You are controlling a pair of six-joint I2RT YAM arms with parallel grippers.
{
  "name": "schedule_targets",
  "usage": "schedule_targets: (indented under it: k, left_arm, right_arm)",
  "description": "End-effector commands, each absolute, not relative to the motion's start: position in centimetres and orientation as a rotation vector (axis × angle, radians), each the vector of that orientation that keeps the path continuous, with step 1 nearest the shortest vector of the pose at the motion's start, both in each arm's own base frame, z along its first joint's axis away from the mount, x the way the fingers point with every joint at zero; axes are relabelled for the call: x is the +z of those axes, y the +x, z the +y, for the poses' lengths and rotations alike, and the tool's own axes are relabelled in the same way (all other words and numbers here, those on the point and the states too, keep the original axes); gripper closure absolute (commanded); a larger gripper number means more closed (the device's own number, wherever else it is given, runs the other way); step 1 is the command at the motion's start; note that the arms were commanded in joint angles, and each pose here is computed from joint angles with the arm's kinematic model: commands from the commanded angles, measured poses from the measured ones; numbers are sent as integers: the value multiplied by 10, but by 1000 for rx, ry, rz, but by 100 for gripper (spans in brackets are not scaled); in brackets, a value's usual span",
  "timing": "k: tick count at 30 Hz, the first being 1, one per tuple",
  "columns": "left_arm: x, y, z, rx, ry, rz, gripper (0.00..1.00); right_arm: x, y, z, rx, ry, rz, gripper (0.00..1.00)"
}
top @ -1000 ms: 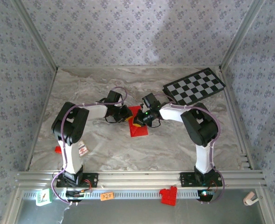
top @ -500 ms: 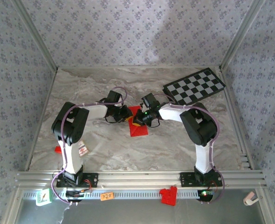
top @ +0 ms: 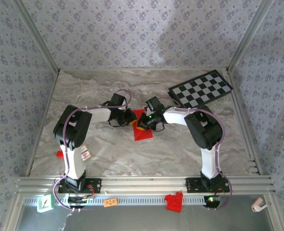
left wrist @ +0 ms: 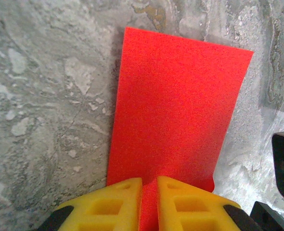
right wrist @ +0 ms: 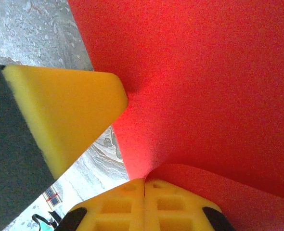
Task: Fold a paper plane with a square sheet of paper (pick it up from the middle)
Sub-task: Fold the triangle a second time at the center of the table.
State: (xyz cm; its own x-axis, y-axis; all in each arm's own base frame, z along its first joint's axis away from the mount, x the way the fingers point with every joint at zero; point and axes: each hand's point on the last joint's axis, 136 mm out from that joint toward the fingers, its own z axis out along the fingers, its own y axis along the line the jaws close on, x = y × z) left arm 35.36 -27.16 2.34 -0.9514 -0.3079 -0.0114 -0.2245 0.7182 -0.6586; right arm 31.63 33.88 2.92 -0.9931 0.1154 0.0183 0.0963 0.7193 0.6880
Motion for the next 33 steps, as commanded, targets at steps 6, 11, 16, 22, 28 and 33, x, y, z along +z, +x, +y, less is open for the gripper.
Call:
schedule_targets:
  k: [6, 11, 16, 22, 28, 33]
  left_arm:
    - [1, 340, -263, -952, -481, 2890, 83]
    - [1, 339, -263, -950, -479, 2891, 83]
    - [0, 339, -263, -950, -479, 2893, 83]
    - [0, 339, -263, -949, -478, 2895, 83]
    - [0, 338, -263, -949, -480, 2896, 83]
    - [1, 339, -263, -950, -479, 2893, 83]
  right_arm:
    - [24, 315, 343, 1149, 163, 2907, 100]
    - [23, 313, 342, 1145, 154, 2919, 100]
    - [34, 320, 349, 1169, 120, 2890, 100]
    - [33, 319, 349, 1164, 114, 2898, 100]
    - [28, 314, 345, 1134, 104, 2927, 100]
    - [27, 310, 343, 1125, 95, 2949, 99]
